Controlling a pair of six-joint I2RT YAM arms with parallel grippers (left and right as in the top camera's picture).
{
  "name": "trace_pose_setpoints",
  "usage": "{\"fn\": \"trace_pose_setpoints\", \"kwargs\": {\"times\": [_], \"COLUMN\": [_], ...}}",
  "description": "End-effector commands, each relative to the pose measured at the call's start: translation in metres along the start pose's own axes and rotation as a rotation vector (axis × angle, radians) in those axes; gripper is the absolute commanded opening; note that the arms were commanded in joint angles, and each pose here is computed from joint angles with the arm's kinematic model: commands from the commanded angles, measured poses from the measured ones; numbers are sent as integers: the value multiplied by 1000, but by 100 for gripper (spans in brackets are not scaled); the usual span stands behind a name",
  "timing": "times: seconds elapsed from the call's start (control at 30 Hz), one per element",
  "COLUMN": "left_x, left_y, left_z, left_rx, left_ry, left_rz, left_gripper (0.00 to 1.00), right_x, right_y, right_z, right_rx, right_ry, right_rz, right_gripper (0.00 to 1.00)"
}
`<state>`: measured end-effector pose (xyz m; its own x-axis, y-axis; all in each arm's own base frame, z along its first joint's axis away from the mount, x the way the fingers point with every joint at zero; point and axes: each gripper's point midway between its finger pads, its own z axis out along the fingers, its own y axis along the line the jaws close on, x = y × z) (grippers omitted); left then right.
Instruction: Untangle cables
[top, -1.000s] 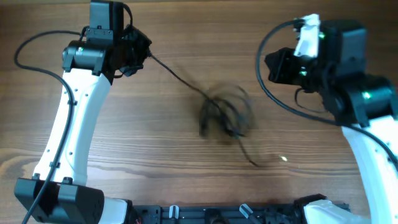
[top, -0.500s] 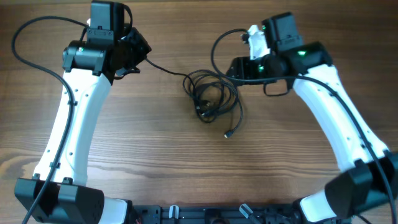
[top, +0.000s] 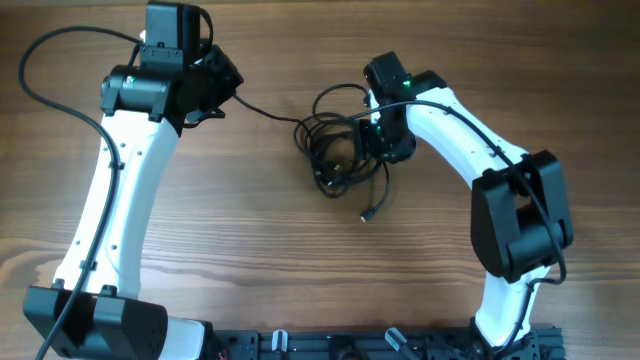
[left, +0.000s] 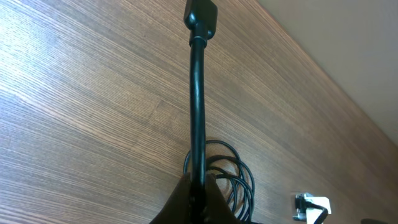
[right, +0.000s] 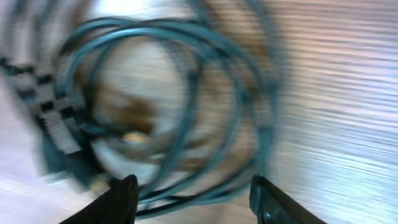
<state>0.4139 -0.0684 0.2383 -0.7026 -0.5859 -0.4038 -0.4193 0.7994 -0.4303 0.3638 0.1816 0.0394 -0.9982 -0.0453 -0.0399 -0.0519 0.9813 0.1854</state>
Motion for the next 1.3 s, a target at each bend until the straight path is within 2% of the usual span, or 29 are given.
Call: {"fn": "trace_pose_setpoints", "kwargs": {"times": [0.0, 0.2, 0.27, 0.37, 0.5, 0.63, 0.83, 1.1, 1.13, 1.2, 1.27], "left_x": [-2, -2, -2, -1, 0, 0, 2, 2, 2, 1, -6], "left_y": [2, 2, 2, 3, 4, 4, 6, 6, 6, 6, 12], "left_z": [-1, 0, 0, 3, 6, 6, 5, 5, 5, 5, 5], "left_rx": [-7, -9, -9, -14, -21, -22, -28, -29, -29, -30, -61], "left_ry": [-12, -11, -11, -5, 2, 2, 10, 10, 10, 9, -28], "left_rz": [18, 19, 19, 18, 18, 18, 17, 17, 17, 17, 15], "left_gripper": [4, 4, 4, 4, 4, 4, 4, 4, 4, 4, 4], "right_x": [-14, -17, -20, -23, -27, -29, -18, -14, -13, -10, -12], "right_y": [-35, -53, -52, -34, -34, -32, -37, -42, -42, -43, -45], "right_z": [-4, -3, 2, 7, 8, 8, 33, 57, 57, 54, 36], "right_rx": [168, 261, 227, 130, 128, 123, 126, 139, 140, 144, 147], "right_ry": [-67, -100, -107, -101, -118, -125, -45, -4, -1, 15, 21], "right_rz": [67, 95, 77, -39, -42, -58, -70, -48, -48, -42, -12], "right_gripper": [59, 59, 56, 54, 48, 47, 43, 29, 25, 6, 4]}}
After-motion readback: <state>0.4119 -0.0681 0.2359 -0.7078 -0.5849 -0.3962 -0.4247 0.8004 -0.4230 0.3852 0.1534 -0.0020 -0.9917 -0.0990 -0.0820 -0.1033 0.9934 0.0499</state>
